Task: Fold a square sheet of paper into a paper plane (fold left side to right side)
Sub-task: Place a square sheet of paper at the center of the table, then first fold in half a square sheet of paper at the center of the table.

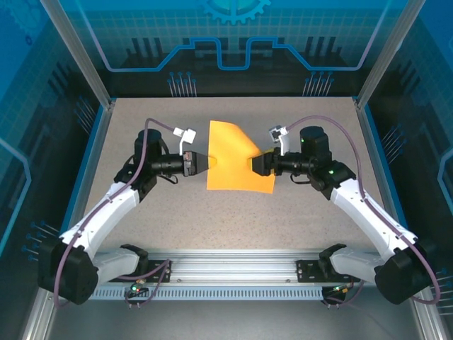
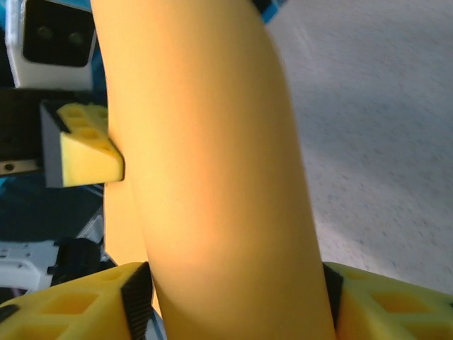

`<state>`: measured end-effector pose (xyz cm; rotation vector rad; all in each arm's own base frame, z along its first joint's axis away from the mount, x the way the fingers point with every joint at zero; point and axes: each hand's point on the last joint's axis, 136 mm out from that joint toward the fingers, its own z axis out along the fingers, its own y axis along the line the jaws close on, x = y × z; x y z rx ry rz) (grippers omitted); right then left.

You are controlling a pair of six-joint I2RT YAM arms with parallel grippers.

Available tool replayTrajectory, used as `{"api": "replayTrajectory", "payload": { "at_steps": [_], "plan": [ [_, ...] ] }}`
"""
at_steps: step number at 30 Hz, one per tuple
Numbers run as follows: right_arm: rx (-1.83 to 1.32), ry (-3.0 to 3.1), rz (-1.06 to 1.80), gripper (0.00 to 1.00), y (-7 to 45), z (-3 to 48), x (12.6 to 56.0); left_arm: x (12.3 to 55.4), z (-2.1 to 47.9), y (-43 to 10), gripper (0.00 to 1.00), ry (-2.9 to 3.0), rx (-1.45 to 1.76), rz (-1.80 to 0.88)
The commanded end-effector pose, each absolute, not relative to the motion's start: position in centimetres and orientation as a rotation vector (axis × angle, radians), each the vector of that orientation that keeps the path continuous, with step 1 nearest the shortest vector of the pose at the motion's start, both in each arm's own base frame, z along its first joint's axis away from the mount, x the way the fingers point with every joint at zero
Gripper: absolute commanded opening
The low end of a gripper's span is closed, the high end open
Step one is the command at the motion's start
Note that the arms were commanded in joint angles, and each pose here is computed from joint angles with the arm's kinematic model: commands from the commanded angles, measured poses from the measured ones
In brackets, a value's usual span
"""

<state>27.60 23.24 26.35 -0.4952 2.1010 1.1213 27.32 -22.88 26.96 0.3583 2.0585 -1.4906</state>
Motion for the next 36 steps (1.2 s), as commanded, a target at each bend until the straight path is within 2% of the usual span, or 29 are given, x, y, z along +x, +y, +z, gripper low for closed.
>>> {"api": "replayTrajectory", "payload": {
  "at_steps": [1,7,13,15,21,25,30,36],
  "plan": [
    [-0.383,2.243,0.934,0.73,20.7,22.6,28.4,27.8,22.9,-22.7,0.0,2.185,0.25,-1.456],
    [-0.281,2.415,0.769,0.81,18.9,17.3,29.3,28.7,14.9,-21.8,0.0,2.403,0.033,-1.375],
    [-0.202,2.512,0.761,0.8,19.1,12.7,29.2,28.3,8.0,-20.8,0.0,2.59,-0.121,-1.276],
    [-0.181,2.534,0.769,0.75,19.5,11.5,29.2,28.2,6.9,-20.5,0.0,2.624,-0.155,-1.242],
    [-0.158,2.614,0.79,0.46,21.5,8.7,29.4,28.0,5.3,-19.5,0.0,2.705,-0.202,-1.134],
    [-0.161,2.657,0.777,0.31,23.0,7.2,29.9,28.0,5.2,-19.4,0.0,2.716,-0.197,-1.115],
    [-0.165,2.694,0.777,0.2,24.7,5.8,30.8,28.3,5.6,-19.3,0.01,2.72,-0.168,-1.092],
    [-0.146,2.765,0.729,0.16,25.2,3.8,31.0,28.9,6.0,-19.4,0.02,2.729,-0.131,-1.067]
  ]
}}
